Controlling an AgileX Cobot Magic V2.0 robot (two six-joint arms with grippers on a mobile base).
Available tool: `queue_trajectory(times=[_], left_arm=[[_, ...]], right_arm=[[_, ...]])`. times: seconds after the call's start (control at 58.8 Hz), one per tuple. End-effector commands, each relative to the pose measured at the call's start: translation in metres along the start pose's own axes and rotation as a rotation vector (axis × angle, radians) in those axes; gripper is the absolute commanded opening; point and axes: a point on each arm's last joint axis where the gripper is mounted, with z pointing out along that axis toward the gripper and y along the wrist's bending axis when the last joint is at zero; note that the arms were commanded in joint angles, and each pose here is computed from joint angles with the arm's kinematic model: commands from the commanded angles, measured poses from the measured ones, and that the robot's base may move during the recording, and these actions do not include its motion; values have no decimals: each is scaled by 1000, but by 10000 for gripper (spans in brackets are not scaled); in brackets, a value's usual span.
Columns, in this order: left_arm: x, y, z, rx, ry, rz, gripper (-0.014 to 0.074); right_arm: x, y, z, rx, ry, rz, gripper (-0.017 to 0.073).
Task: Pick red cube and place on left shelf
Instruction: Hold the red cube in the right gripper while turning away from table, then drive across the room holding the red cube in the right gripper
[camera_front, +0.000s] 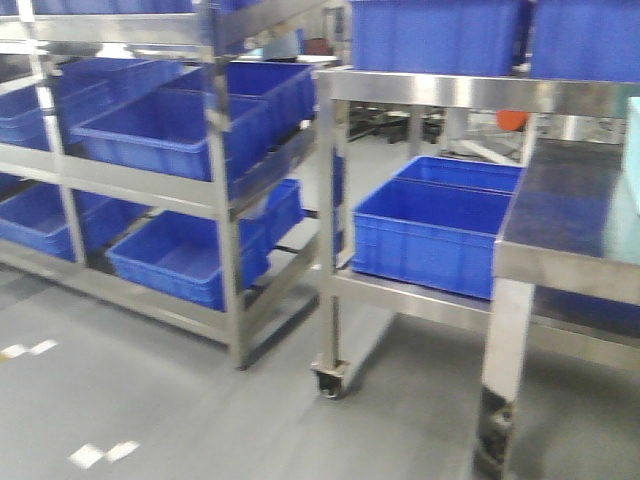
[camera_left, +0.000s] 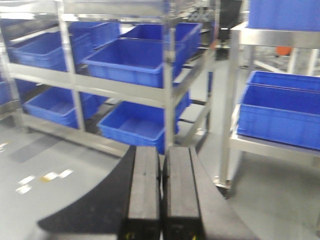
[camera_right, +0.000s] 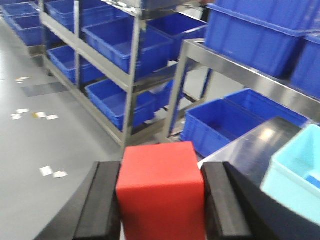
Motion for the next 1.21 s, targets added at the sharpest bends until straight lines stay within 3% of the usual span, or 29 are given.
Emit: queue_trajectory(times=[0.0, 1.19], left_arm=[[-1, 0, 0, 7, -80, -4, 101], [-1, 0, 0, 7, -80, -4, 101]], right_arm=[[-15, -3, -2, 29, -97, 5, 62], [-15, -3, -2, 29, -96, 5, 62]])
